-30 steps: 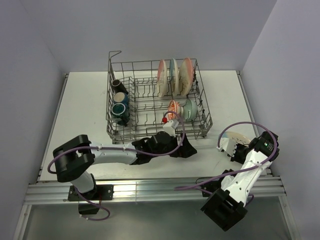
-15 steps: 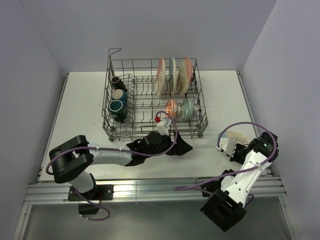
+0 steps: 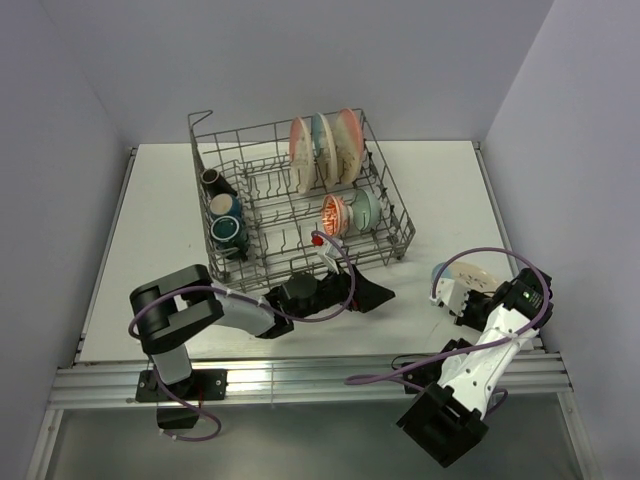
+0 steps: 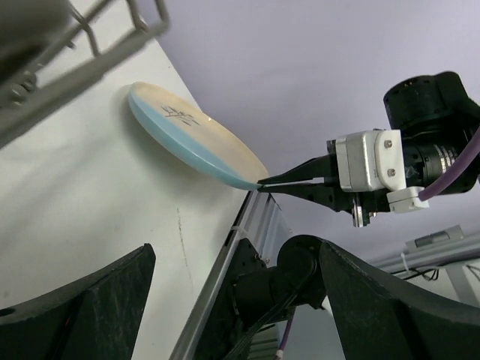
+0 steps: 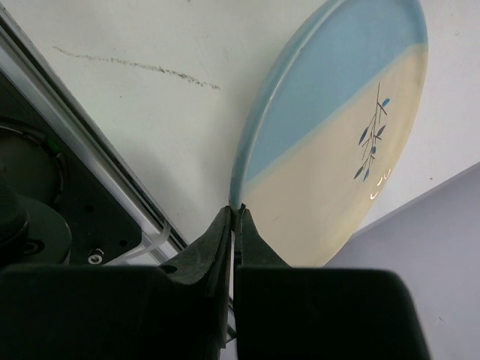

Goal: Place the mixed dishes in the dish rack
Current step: Move the dish rack, then pass the plate from the right arm to the left

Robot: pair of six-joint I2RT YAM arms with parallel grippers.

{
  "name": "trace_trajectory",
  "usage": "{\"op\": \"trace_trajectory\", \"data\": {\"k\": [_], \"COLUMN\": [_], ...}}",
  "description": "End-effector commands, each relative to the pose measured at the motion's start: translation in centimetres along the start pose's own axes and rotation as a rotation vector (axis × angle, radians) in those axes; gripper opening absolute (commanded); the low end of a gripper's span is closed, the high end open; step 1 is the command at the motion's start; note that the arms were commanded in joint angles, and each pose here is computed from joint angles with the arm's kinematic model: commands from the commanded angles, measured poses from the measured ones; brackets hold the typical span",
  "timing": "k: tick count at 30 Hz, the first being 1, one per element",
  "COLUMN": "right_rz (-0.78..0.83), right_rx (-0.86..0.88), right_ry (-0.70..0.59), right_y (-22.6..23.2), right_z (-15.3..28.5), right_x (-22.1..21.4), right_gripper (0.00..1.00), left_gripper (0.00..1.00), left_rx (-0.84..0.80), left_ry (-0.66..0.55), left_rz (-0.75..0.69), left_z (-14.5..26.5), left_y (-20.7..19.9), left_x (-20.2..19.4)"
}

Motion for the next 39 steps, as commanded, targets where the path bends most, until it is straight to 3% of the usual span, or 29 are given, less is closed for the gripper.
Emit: {"op": "trace_trajectory", "data": {"k": [1,11,15,19,24,31,39], "right_rz": [0.279,0.27,0.267,0.26,0.26,0.258,0.255], "right_rx": [-0.027,-0.032,-0.032,-0.037,-0.035,-0.035,-0.037], "right_ry": [-0.073,-0.091,-0.094,-0.095,-0.099,-0.106,-0.113], "right_y": [-1.2,-1.6,-1.8,-2.0,-2.2,-2.4,-2.7], "right_z": [-0.2,-0.6,-0.7,-0.6,-0.8,-1.0,-1.1], "right_x": [1.1,1.0,0.9,0.9,0.9,0.8,0.8], "right_gripper": [0.0,0.0,0.0,0.0,0.0,0.0,0.0], "left_gripper": [0.96,0.99,0.99,0.99,0.99,0.99,0.99], "left_rx": [-0.169,-0.042,-0.043,-0.014,0.122,0.039,-0.024], "left_ry": [-0.632,-0.488,-0.302,-0.202,-0.179,-0.189,-0.073], "left_rz": [-0.354,-0.459,-0.515,-0.545,-0.314,-0.106,0.127], "left_z": [0.4,0.5,0.0,-0.3,-0.8,-1.0,-1.3], "left_y": [-2.1,-0.9,0.0,0.6,1.7,0.3,-1.4], "left_x": [8.4,8.3,7.2,6.6,7.5,9.0,10.6]}}
Point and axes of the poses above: each gripper's point midway between its finger pads, its own z axis back along the fingers, its own y axis along the line the jaws close on, x = y × z, the point moved 9 cm from there along z, back along the fingers, and after that the axes turned 13 degrees about -z, right-handed, at the moved point
